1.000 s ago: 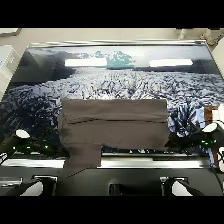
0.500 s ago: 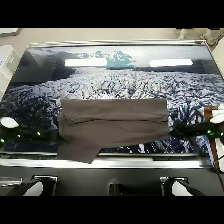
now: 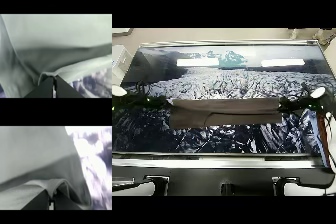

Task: Fold the clothes and pants, and hang the long-sleeved shirts on hangers.

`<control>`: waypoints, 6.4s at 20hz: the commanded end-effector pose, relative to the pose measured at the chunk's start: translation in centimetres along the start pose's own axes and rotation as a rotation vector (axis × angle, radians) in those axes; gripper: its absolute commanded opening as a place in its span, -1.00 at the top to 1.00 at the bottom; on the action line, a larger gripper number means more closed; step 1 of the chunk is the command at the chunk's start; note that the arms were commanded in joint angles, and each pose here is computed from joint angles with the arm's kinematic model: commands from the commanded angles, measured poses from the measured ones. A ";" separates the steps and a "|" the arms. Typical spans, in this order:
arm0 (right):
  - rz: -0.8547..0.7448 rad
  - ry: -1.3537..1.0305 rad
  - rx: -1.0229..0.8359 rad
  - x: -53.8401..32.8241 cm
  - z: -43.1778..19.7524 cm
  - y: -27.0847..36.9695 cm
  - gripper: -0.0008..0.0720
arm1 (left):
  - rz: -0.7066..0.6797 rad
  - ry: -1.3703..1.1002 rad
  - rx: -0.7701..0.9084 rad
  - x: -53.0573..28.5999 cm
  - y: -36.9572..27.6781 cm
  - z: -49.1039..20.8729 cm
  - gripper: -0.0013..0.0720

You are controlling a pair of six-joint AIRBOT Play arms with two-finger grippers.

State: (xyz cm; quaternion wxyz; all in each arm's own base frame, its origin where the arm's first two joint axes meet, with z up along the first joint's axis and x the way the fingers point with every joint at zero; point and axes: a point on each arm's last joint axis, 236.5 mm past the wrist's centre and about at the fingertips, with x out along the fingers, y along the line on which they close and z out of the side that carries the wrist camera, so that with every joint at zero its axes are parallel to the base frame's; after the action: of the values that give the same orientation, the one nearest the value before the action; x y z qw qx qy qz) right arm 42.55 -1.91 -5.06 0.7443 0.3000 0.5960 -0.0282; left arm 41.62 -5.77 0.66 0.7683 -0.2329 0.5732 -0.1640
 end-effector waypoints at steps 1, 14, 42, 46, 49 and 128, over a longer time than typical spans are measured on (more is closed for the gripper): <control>0.049 -0.084 0.045 1.8 4.2 1.4 0.89 | 0.002 -0.008 -0.006 2.4 0.7 3.7 0.90; 0.113 -0.131 0.104 -0.3 5.9 0.0 -0.75 | -0.036 0.111 -0.091 3.0 1.8 3.9 -0.52; 0.471 -0.142 -0.435 -15.3 -7.6 21.0 0.88 | -0.295 0.311 0.141 22.4 -24.9 -9.9 0.89; 0.530 -0.148 -0.498 -18.1 -11.7 24.2 0.88 | -0.331 0.280 -0.024 26.2 -28.9 -12.5 0.89; 0.540 -0.112 -0.518 -18.3 -14.1 25.5 0.88 | -0.456 0.217 -0.219 28.1 -34.3 -13.6 0.89; -0.114 -0.544 0.828 -40.1 -5.1 -24.3 0.88 | -0.052 -0.360 0.380 -19.1 -16.8 1.8 0.89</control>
State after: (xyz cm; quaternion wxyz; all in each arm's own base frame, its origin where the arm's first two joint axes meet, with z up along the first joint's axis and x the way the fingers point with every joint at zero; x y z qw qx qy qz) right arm 21.60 -32.20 24.00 0.7481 0.5223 0.2641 -0.3127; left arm 38.17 -9.60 25.35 0.8823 -0.1257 0.3824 -0.2438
